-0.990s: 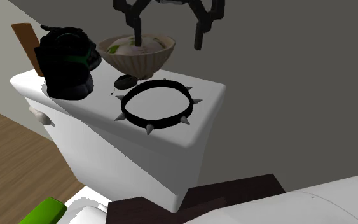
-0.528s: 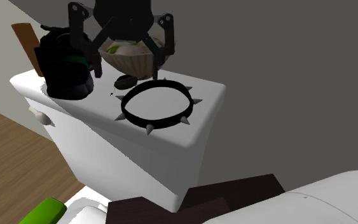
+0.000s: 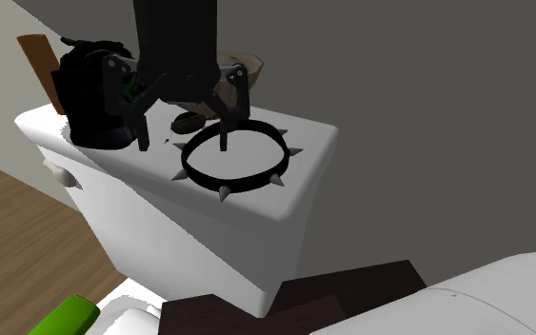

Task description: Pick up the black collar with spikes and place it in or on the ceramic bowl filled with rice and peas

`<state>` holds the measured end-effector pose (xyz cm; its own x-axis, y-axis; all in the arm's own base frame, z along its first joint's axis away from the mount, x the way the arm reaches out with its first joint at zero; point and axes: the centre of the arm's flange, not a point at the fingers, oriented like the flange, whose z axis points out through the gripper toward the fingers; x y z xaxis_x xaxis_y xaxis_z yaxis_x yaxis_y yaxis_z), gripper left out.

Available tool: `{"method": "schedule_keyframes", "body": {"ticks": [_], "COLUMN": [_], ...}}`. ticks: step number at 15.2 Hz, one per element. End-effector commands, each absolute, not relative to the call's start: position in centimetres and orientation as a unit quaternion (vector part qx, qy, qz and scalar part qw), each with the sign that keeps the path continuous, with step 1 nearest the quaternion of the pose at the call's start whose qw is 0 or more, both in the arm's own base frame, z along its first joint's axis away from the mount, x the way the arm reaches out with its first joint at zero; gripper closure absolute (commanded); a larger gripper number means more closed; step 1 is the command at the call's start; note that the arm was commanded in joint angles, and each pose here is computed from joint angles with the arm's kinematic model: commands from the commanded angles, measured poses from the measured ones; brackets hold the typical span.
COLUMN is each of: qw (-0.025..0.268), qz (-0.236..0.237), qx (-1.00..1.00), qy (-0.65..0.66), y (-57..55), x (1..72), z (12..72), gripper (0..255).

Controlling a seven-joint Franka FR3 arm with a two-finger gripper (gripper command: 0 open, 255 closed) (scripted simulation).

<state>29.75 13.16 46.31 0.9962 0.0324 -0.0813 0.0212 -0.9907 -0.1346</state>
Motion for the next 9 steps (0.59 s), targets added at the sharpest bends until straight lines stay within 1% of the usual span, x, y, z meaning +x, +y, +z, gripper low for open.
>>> {"method": "schedule_keyframes", "body": {"ticks": [1, 7, 8, 9], "qw": [0.067, 0.067, 0.067, 0.067], "qz": [0.041, 0.041, 0.041, 0.041], "qx": [-0.997, -0.997, -0.997, -0.997], "qy": [-0.013, -0.013, -0.013, -0.013], "y": [13.28, 13.28, 13.28, 13.28], "x": [29.62, 29.62, 29.62, 29.62], "z": [45.80, 45.80, 45.80, 45.80], "gripper": [0, 0, 255, 255]}}
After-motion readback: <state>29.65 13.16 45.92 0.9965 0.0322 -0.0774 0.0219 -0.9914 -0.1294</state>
